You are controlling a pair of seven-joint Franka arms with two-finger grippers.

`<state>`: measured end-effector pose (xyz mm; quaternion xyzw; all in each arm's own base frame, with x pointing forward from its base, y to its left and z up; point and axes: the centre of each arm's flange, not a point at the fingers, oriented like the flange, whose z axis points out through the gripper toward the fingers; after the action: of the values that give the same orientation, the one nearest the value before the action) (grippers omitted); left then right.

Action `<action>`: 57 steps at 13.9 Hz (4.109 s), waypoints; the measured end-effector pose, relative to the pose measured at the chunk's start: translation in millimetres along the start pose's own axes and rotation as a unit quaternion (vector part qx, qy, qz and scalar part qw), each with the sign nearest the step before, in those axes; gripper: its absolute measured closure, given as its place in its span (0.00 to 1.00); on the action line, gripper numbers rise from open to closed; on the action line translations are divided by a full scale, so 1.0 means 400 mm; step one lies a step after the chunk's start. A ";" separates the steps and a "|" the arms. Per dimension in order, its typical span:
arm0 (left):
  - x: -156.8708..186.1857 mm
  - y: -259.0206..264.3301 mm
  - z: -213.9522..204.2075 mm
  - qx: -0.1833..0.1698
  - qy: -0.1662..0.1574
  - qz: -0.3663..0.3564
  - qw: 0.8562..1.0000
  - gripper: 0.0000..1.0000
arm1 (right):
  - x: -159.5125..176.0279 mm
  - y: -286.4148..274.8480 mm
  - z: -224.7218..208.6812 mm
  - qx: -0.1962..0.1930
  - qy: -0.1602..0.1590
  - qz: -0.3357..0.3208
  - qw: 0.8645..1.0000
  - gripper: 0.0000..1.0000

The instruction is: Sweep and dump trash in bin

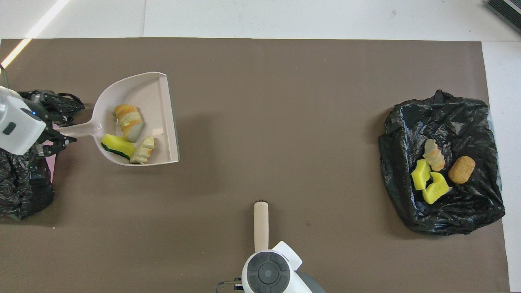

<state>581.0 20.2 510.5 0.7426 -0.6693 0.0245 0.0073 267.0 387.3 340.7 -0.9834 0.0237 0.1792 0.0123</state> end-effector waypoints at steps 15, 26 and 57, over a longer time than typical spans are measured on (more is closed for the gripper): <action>-0.712 -0.086 -0.092 0.015 -0.208 0.096 0.973 0.68 | 0.031 -0.001 0.032 0.022 0.008 -0.027 0.999 0.39; -0.606 -0.045 -0.056 0.062 -0.481 0.136 0.864 0.68 | 0.263 0.363 -0.498 0.050 0.053 0.032 0.997 0.00; 0.335 0.202 -0.031 -0.022 -0.094 -0.544 0.834 0.68 | 0.446 0.807 -0.952 -0.024 0.162 0.096 0.982 0.00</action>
<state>513.9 -120.7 527.2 0.9852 -0.1552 -0.0680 -0.0274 551.0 45.1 628.8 -0.9926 0.1157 0.0182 -0.0325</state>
